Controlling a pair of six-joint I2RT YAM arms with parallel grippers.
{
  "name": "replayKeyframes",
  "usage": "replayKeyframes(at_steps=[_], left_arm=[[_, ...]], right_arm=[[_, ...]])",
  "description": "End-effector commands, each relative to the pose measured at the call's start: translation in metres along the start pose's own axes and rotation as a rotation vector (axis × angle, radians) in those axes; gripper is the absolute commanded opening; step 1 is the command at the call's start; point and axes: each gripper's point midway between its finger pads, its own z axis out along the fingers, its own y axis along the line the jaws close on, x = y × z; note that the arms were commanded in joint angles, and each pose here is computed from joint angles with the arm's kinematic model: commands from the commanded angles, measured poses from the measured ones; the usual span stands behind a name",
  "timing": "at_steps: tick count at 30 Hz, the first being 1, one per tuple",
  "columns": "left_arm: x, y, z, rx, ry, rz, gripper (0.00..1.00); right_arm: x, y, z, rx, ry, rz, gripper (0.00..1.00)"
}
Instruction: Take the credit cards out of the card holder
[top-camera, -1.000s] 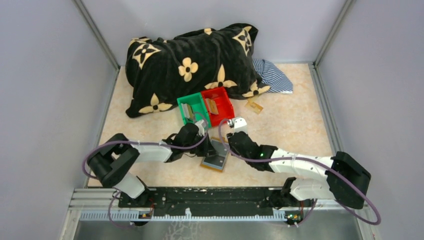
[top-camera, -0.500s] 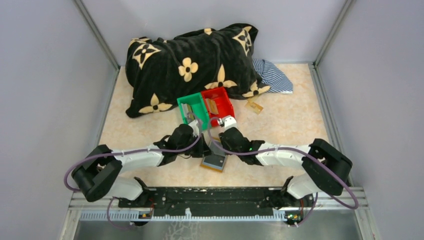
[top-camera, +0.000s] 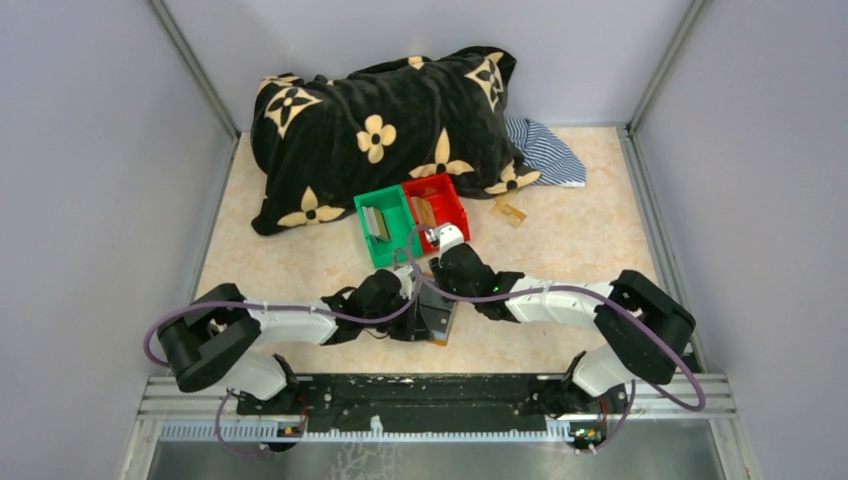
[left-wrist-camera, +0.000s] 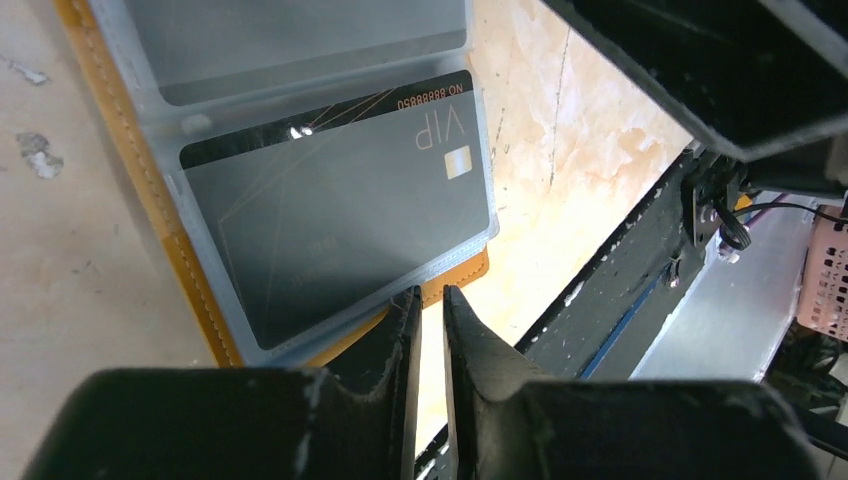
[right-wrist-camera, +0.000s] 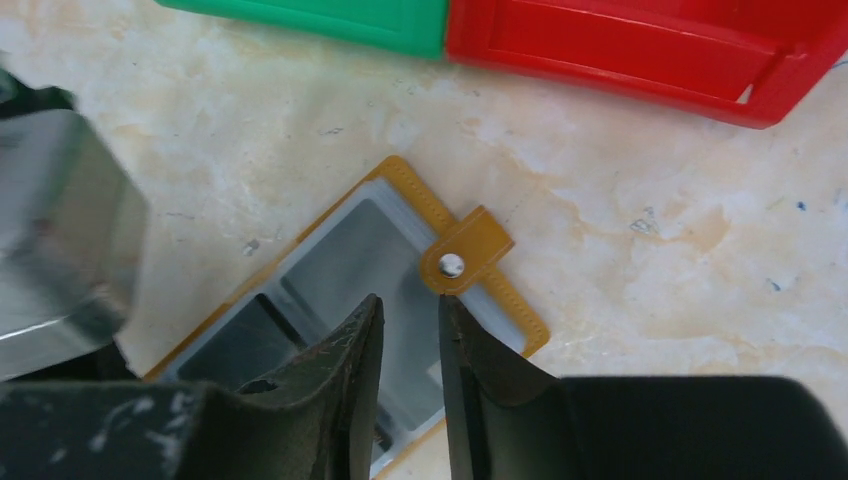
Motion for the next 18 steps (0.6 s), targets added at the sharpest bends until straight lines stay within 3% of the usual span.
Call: replayKeyframes(at_steps=[1,7,18], left_arm=[[-0.003,-0.004,0.009,0.002,0.012,-0.006,0.2],[0.008,0.009,0.01,-0.045,0.062,-0.002,0.19],[0.02,0.026,-0.008,-0.097,0.049,-0.015,0.2]], right_arm=[[-0.038,0.025,-0.001,-0.114,-0.088,0.005,0.23],[-0.034,0.045,0.003,-0.189,-0.072,-0.009,0.1],[-0.048,0.081,0.029,-0.324,-0.072,-0.008,0.05]])
